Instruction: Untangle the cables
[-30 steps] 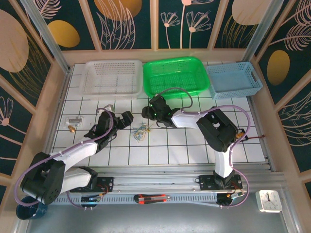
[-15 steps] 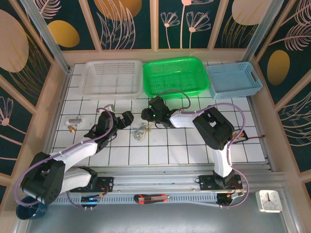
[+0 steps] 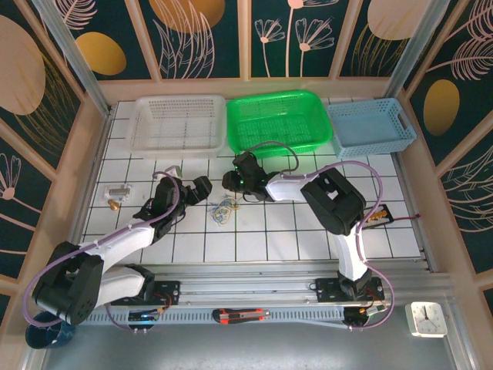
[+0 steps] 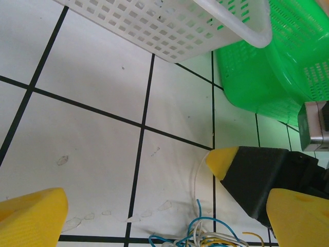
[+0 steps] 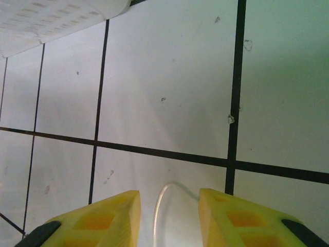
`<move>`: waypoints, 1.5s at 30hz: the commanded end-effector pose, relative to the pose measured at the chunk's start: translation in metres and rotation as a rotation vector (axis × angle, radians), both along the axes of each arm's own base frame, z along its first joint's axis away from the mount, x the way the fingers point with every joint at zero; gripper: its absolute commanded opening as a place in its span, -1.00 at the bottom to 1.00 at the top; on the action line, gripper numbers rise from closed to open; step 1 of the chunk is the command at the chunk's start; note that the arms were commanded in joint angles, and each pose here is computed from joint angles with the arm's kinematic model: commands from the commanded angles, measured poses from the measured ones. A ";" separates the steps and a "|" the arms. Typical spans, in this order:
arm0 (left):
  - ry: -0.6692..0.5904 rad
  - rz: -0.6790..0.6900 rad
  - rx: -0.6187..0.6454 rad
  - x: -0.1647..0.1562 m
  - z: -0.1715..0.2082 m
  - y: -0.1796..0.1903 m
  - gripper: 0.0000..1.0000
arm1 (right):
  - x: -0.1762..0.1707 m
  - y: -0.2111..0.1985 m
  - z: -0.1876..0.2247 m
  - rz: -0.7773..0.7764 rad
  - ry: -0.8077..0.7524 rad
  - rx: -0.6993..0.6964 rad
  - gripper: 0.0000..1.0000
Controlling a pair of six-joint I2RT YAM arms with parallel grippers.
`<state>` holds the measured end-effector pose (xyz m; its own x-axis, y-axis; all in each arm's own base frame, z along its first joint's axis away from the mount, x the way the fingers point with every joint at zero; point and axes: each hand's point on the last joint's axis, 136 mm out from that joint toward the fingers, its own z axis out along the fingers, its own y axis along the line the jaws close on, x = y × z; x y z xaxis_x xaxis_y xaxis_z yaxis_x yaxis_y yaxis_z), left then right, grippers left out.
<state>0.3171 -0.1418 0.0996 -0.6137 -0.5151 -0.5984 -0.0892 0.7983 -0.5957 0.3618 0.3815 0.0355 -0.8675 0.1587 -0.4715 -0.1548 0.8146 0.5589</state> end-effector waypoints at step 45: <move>-0.143 -0.452 0.107 0.009 0.014 -0.084 0.98 | -0.020 -0.038 0.197 -0.001 -0.370 0.193 -1.00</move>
